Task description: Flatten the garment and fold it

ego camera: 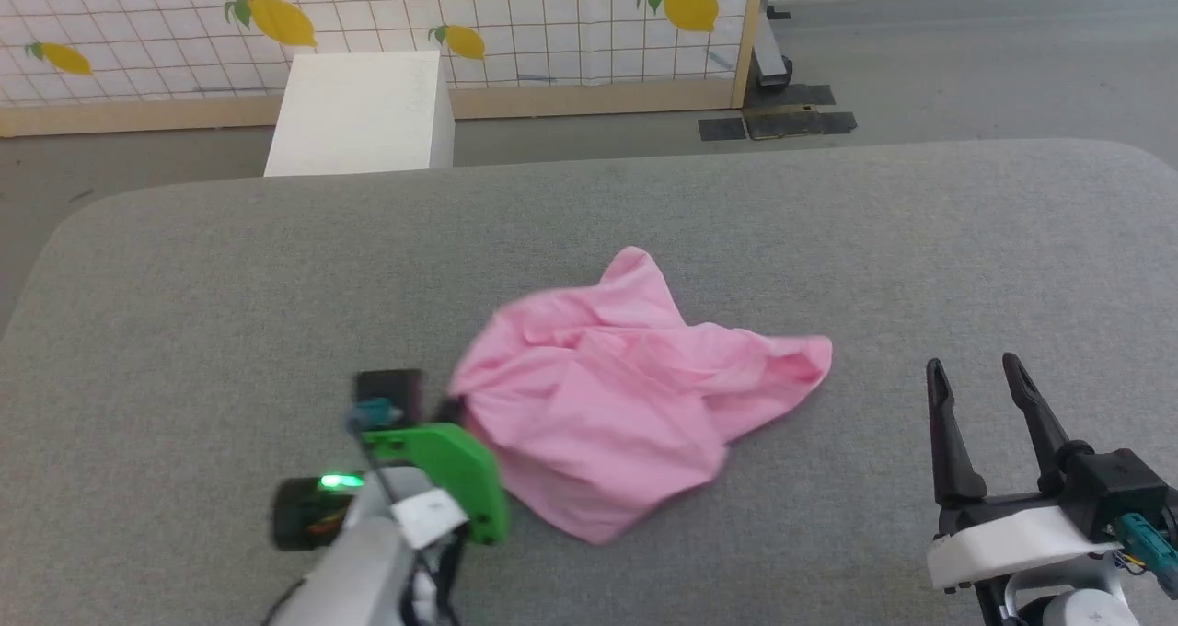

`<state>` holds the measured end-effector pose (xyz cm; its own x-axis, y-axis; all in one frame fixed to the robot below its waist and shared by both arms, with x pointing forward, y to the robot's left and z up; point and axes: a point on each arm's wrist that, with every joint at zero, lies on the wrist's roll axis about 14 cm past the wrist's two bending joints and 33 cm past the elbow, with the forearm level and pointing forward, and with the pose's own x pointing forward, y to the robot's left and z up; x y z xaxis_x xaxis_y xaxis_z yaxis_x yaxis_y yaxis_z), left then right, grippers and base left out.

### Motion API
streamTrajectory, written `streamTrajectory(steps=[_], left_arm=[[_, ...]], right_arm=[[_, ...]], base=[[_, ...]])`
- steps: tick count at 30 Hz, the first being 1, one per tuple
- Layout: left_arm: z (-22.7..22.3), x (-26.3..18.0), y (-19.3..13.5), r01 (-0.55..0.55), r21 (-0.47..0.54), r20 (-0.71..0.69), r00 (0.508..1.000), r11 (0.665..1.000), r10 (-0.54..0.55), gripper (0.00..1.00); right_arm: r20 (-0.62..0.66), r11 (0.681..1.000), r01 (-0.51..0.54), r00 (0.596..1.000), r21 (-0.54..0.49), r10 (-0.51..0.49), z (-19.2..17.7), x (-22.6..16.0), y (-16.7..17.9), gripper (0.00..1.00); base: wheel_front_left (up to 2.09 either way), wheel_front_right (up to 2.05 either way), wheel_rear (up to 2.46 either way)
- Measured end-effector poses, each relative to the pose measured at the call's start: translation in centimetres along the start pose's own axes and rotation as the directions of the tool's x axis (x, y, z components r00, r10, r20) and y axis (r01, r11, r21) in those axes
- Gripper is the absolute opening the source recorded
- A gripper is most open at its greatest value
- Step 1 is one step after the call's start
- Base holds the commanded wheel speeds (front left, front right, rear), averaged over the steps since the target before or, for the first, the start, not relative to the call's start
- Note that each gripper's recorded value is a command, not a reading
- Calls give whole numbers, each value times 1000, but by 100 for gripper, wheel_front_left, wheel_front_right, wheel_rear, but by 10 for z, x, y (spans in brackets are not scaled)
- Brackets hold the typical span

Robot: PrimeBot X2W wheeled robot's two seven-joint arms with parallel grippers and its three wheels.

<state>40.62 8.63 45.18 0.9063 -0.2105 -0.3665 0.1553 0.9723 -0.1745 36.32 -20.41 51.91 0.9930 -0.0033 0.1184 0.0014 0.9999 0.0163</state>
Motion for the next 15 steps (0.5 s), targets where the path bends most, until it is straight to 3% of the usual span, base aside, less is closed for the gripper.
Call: streamTrajectory(steps=[5,6,7,8,12,15], left_arm=[[6,-9,58,-174,-50,41,984,984,176,0],[-1,-13,67,-197,-64,24,980,978,199,34],[-7,-15,72,-211,-78,7,977,974,212,90],[-16,-19,77,-225,-95,-23,974,970,224,100],[-41,-32,85,-251,-152,-99,966,956,238,100],[-23,-36,86,-227,-196,15,972,954,235,100]], right_arm=[[6,1000,-11,1000,2,11,2,2,4,100],[7,1000,-14,1000,2,14,2,2,5,100],[7,1000,-17,1000,2,17,2,2,6,100],[7,1000,-20,1000,3,20,2,3,7,100],[7,999,-33,999,4,33,2,5,11,100],[11,999,-53,999,6,52,2,8,17,100]], base=[[0,0,0],[0,0,0],[0,0,0],[0,0,0],[0,0,0],[0,0,0]])
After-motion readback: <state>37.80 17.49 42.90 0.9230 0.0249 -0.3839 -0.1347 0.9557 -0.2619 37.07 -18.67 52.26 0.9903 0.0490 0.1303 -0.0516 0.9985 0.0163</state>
